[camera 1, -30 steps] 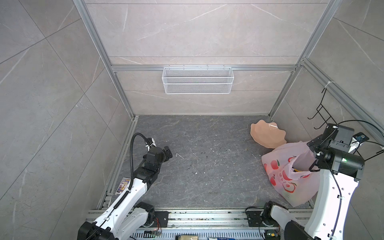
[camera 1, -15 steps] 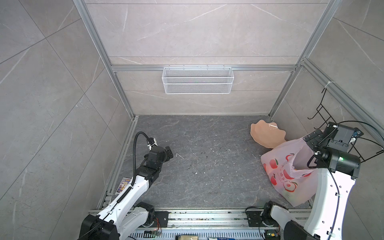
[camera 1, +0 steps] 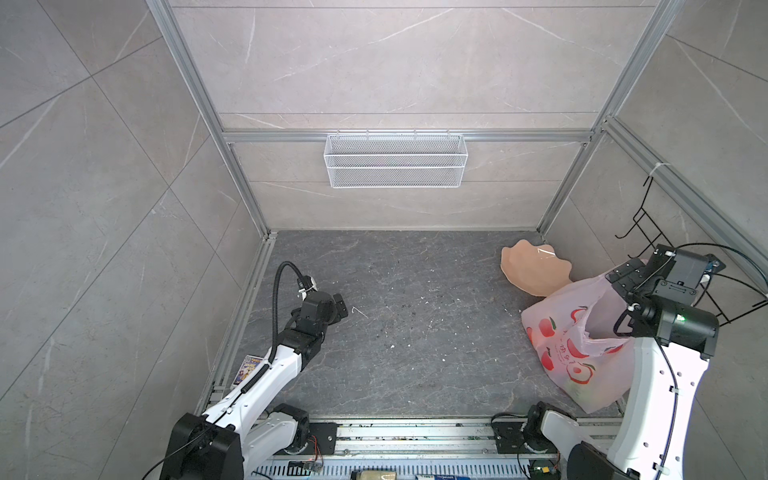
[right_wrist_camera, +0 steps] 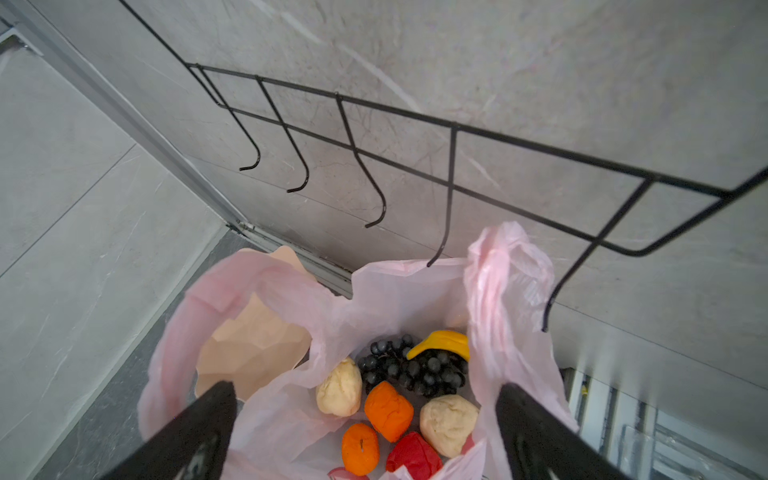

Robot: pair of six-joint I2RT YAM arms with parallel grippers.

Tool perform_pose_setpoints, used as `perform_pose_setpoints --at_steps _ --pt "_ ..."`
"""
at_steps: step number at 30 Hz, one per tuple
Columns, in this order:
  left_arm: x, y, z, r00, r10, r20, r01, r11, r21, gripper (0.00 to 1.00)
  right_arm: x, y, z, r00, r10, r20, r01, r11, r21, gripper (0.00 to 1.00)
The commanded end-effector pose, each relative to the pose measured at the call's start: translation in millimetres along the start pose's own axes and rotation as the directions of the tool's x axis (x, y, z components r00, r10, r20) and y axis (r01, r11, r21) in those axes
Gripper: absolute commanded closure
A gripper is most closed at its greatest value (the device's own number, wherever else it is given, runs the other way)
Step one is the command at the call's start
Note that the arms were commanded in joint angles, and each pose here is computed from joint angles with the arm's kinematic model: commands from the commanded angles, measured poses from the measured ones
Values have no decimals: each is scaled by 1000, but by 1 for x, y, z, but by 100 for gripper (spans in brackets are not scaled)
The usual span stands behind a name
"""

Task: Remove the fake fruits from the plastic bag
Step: 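Grasp the pink bag handle with the right gripper and lift it off the hook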

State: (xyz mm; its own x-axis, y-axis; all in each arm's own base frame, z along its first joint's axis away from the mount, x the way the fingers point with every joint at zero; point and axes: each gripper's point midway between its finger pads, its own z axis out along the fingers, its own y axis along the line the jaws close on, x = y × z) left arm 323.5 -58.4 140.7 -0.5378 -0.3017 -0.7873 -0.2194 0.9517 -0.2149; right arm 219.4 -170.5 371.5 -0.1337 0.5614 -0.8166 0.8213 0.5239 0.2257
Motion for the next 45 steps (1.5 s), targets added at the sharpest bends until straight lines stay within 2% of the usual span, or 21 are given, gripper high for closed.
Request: perform_pose_setpoints --at_steps 1,6,11,18,24,27,32,34,36,42,45 --pt "-15 -8 0 999 9 42 -10 1000 18 0 7 29 -4 999 -15 -30 10 984 -178 3" --pt "-12 -9 4 999 18 32 -18 1000 15 0 8 45 -8 998 -41 -49 27 967 -255 5" --pt "-10 -11 9 999 28 19 -28 1000 12 0 10 54 -1 996 -62 -61 44 962 -269 6" --pt "-6 -10 15 999 37 6 -37 999 0 0 15 88 -18 993 -117 -32 94 908 -408 4" --pt "-4 -9 19 999 48 -4 -48 999 -11 0 27 106 -25 987 -156 -29 125 878 -463 2" --pt "-3 -9 20 999 53 -7 -53 998 -16 0 34 102 -13 985 -167 -54 130 901 -415 2" --pt "-4 -8 17 998 56 -1 -56 998 -16 0 35 79 16 981 -181 -63 162 959 -232 7" --pt "-5 -7 16 998 56 2 -56 998 -17 0 34 76 19 981 -184 -57 169 964 -204 14" --pt "-5 -8 17 998 57 2 -57 998 -11 0 37 83 20 979 -196 -61 177 956 -233 27" --pt "-2 -8 20 998 64 -16 -64 998 -23 0 52 124 -4 963 -268 -33 236 893 -384 83" --pt "-4 -5 19 998 61 -10 -61 997 -37 0 65 150 -25 950 -312 -24 262 837 -481 95"
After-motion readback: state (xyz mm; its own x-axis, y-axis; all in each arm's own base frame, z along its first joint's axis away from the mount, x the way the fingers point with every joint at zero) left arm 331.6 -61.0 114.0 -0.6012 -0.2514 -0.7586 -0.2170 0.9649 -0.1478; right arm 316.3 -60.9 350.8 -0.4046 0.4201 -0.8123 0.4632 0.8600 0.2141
